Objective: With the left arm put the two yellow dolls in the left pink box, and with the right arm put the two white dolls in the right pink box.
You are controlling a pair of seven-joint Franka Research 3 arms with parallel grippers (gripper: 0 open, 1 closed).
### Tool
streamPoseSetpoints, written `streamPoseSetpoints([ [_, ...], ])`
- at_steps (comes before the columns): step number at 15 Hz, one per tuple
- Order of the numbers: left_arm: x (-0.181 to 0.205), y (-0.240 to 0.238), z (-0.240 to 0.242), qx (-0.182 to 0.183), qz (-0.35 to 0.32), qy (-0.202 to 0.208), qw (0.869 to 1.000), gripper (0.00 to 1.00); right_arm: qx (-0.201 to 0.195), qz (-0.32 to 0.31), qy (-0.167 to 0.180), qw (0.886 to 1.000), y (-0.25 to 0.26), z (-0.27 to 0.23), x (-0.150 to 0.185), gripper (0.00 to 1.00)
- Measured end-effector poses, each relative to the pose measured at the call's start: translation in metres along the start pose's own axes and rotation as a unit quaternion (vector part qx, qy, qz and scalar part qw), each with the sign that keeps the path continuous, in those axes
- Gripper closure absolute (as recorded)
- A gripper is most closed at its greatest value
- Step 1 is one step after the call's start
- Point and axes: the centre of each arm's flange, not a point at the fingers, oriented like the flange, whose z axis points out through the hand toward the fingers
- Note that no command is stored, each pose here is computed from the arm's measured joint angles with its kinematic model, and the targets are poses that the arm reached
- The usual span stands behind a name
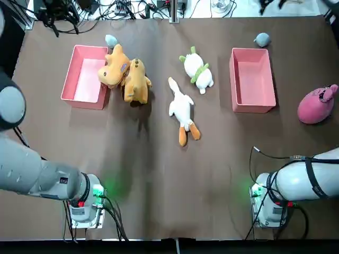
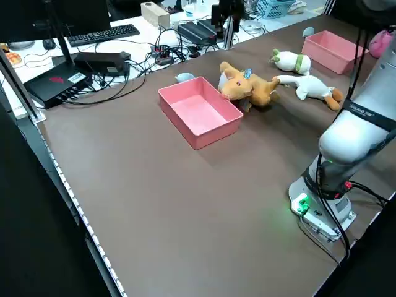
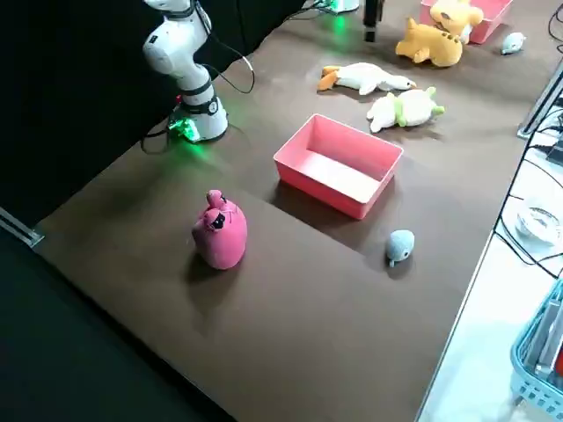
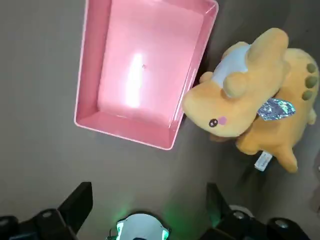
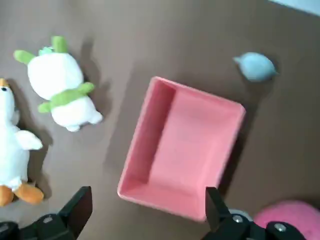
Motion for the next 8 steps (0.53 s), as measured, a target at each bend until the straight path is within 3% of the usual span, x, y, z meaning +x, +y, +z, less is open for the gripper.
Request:
streamPoseSetpoints([
  [3, 0.031, 0.017, 0.047, 0.012, 0.009, -0.034, 0.999, 0.0, 0.004, -0.068, 0.01, 0.998, -0.078, 0.068, 0.017, 0.0],
  [8, 0.058, 0.043, 0.089, 0.02, 0.026, -0.045, 0.998, 0.0, 0.01, -0.154, 0.004, 0.988, -0.184, 0.162, 0.021, 0.0],
])
